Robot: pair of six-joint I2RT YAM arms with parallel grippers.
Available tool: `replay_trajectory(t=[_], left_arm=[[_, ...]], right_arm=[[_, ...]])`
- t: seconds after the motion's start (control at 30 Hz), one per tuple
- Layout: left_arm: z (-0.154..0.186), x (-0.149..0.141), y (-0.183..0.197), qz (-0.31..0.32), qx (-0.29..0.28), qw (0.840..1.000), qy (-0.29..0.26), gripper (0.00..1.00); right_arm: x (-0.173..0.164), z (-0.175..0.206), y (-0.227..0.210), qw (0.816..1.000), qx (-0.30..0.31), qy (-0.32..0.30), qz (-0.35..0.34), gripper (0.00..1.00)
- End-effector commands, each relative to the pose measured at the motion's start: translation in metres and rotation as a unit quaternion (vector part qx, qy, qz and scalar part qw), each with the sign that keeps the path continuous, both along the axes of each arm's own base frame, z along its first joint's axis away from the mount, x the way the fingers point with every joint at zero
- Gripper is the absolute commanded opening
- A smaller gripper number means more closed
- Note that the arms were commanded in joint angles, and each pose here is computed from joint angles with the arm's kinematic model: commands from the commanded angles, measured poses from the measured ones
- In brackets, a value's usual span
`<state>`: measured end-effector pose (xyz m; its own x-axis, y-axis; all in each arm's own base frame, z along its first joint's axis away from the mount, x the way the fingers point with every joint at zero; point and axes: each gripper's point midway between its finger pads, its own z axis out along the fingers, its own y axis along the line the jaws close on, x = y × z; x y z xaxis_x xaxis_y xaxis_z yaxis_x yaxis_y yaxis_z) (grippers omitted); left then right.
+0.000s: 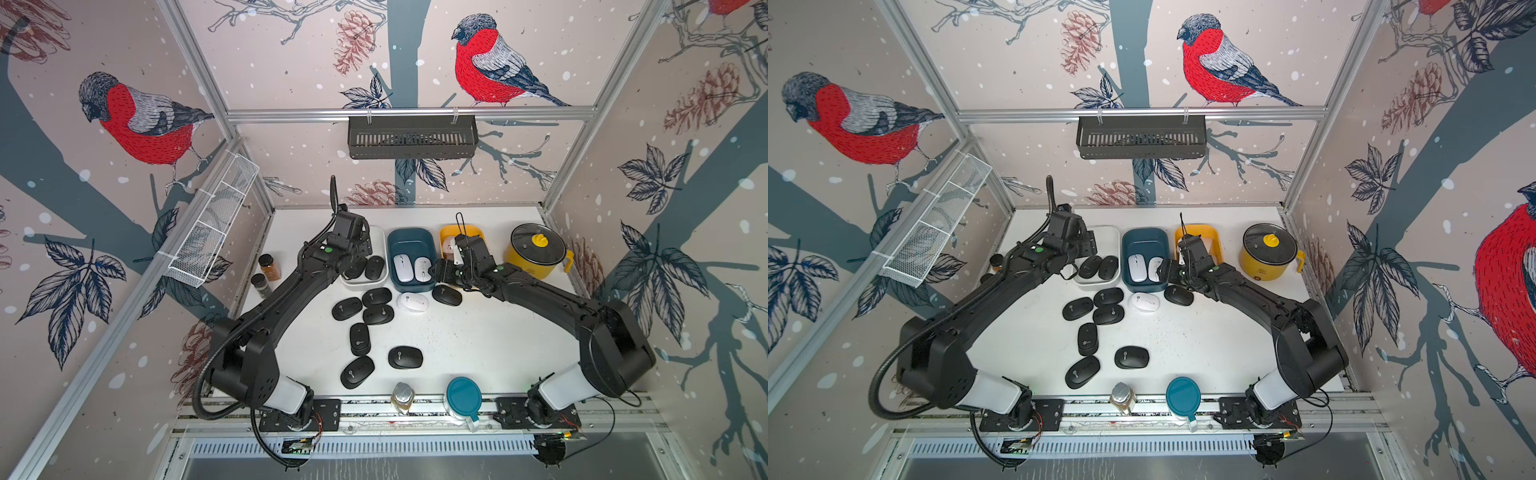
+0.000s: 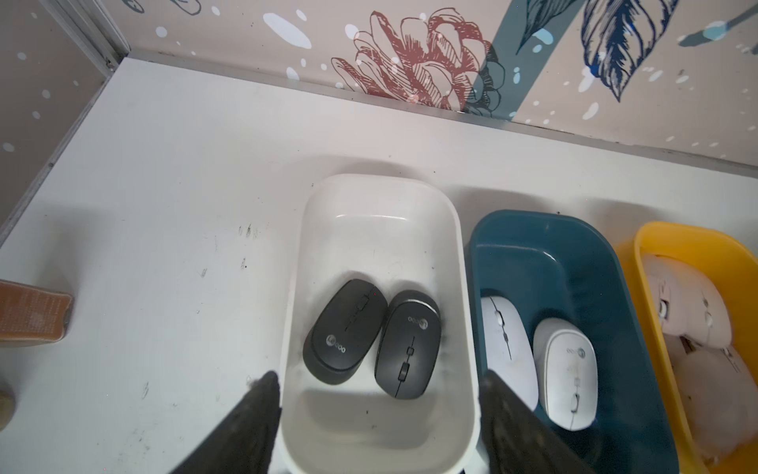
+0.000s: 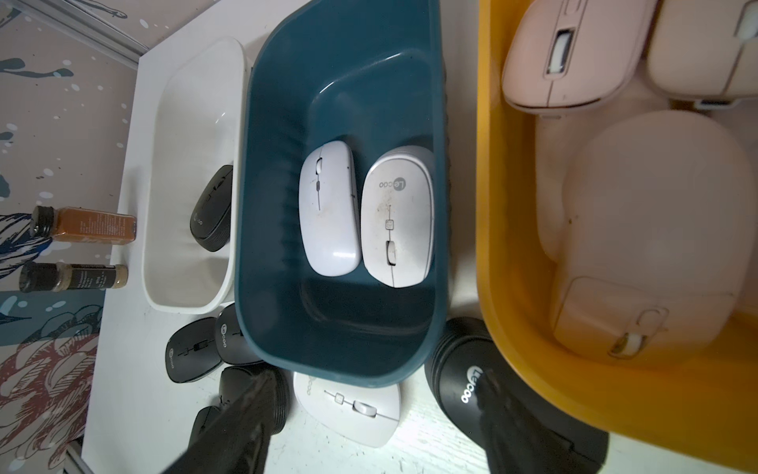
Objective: Place the mice by color into the storage box
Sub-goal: Place the mouse in the storage box.
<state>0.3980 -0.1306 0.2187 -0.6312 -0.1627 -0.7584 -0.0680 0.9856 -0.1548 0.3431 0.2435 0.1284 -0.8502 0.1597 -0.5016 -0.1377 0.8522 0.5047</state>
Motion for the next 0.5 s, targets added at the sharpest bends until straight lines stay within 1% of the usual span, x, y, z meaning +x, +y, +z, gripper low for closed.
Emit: replay_trajectory(t=[0.0, 0.2, 0.23, 0.33, 0.47], left_arm=[[0.009, -0.023, -0.005, -0.027, -0.003, 1.0, -0.014, 0.75], [0.019, -0.065, -0.008, -0.056, -0.016, 0.997, -0.041, 0.75], [0.01, -0.073, -0.006, -0.057, -0.018, 0.998, -0.032, 0.75], [-0.001, -0.092, -0.011, -0.074, -0.03, 0.997, -0.012, 0.75], [-0.02, -0.114, -0.014, -0.084, -0.011, 0.996, 0.017, 0.75]], right_arm=[[-0.004, 0.003, -0.001, 1.0, -0.008, -0.011, 0.0, 0.78], [-0.008, 0.003, 0.001, 1.0, -0.008, -0.014, 0.005, 0.78], [-0.008, 0.004, 0.0, 1.0, -0.01, -0.015, 0.003, 0.78], [-0.008, 0.004, 0.0, 1.0, -0.013, -0.022, 0.001, 0.78], [-0.007, 0.006, 0.001, 1.0, -0.013, -0.023, 0.003, 0.78]])
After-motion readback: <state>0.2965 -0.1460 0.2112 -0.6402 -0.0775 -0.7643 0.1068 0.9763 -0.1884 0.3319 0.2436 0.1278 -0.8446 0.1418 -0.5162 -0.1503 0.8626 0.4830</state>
